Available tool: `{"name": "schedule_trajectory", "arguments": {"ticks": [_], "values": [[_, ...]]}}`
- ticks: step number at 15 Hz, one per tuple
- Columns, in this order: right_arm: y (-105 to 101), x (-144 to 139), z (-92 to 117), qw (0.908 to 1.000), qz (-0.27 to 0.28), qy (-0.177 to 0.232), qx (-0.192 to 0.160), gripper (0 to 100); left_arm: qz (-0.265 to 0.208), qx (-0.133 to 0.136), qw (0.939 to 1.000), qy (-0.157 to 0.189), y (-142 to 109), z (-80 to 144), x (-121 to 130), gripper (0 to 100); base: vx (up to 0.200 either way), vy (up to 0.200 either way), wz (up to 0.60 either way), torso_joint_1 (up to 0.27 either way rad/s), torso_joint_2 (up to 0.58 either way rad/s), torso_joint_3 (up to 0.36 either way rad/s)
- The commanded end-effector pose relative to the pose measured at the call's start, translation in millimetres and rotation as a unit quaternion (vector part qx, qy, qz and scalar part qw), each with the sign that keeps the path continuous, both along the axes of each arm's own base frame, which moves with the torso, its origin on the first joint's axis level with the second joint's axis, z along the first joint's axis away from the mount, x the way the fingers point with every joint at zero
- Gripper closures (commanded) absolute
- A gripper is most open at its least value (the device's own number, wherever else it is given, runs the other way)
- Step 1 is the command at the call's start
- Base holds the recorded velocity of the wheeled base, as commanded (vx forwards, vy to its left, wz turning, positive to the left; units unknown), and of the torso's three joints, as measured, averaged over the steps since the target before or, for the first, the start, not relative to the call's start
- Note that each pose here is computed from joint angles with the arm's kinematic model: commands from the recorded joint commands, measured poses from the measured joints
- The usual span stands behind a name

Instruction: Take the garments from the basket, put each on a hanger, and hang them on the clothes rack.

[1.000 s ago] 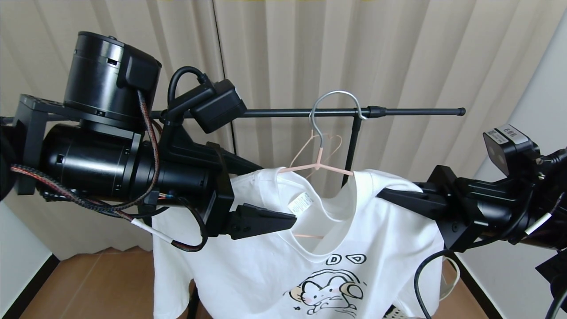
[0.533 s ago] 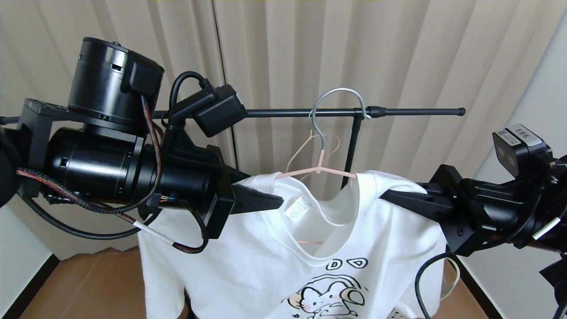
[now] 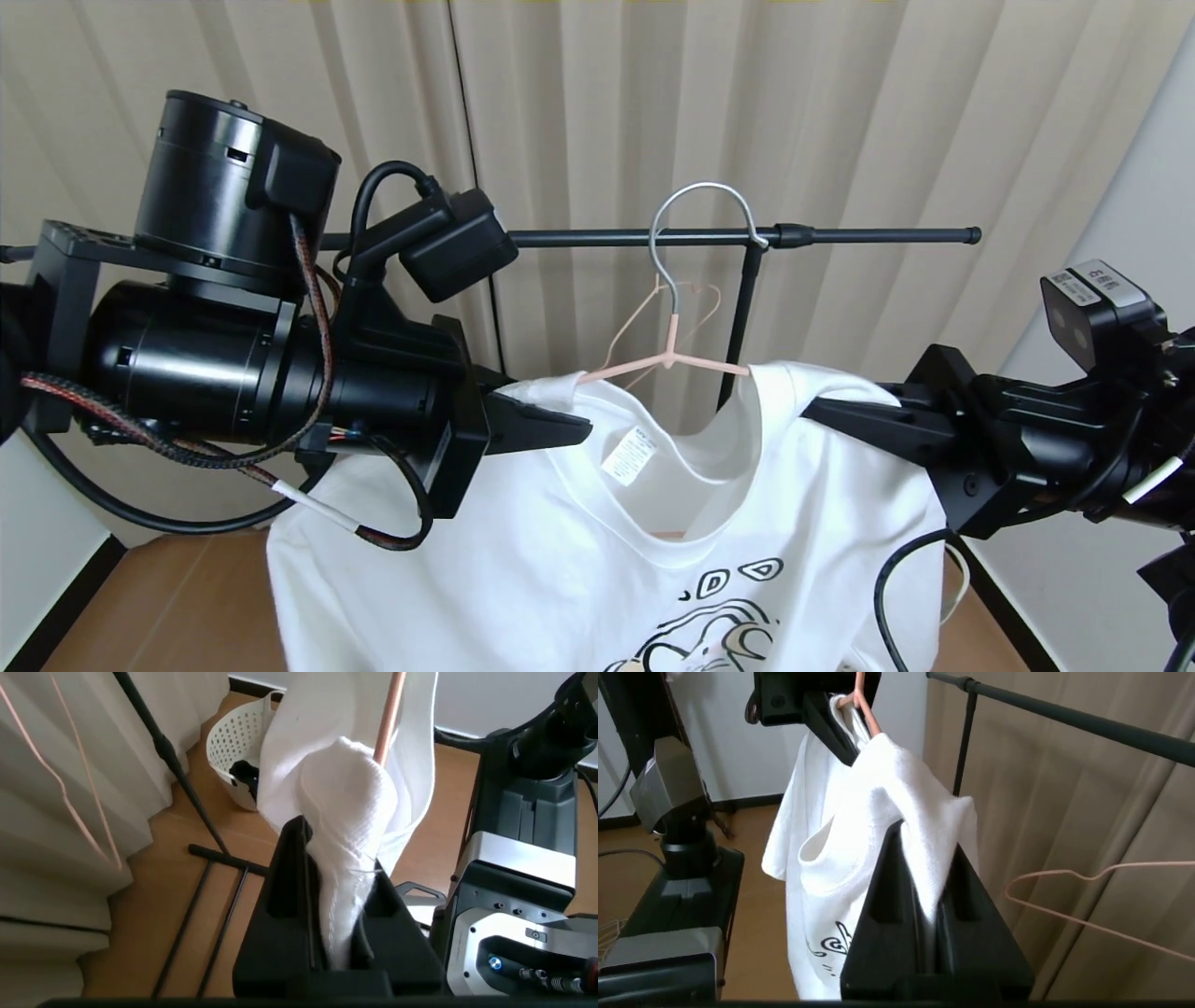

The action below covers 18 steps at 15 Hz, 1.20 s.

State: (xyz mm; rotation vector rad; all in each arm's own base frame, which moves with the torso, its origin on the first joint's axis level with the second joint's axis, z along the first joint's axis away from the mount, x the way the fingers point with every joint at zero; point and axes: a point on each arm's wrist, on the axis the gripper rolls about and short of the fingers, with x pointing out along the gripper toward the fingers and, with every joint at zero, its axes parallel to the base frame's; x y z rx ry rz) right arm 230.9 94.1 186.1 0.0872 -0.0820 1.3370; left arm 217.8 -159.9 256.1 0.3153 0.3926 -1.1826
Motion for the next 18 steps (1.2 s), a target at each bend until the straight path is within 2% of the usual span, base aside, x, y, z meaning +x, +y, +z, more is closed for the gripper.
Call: {"name": "schedule_trajectory", "arguments": {"ticks": [1, 6, 9, 13, 18], "values": [[-0.3, -0.7, -0.7, 1.0000, 0.000, 0.002, 0.000, 0, 0.002, -0.001, 1.0000, -0.003, 2.4, 1.3, -2.6, 100, 0.000, 0.000, 0.00, 0.000, 0.00, 0.000], [-1.9, 0.9, -0.4, 1.0000, -0.007, -0.003, 0.000, 0, 0.029, -0.012, 0.9993, -0.020, 20.0, 5.5, -6.3, 100, 0.000, 0.000, 0.00, 0.000, 0.00, 0.000], [-8.4, 4.3, 2.5, 0.9995, -0.022, -0.023, 0.006, 0, 0.052, -0.021, 0.9979, -0.031, 36.2, 1.0, -13.4, 100, 0.000, 0.000, 0.00, 0.000, 0.00, 0.000], [-14.3, 7.9, 2.6, 0.9986, -0.037, -0.037, 0.005, 0, 0.071, -0.040, 0.9946, -0.065, 52.1, -2.3, -26.4, 100, 0.000, 0.000, 0.00, 0.000, 0.00, 0.000], [-14.1, 16.8, -8.1, 0.9980, -0.044, -0.045, -0.009, 0, 0.090, -0.054, 0.9899, -0.095, 66.4, -9.5, -36.1, 100, 0.000, 0.000, 0.00, 0.000, 0.00, 0.000]]}}
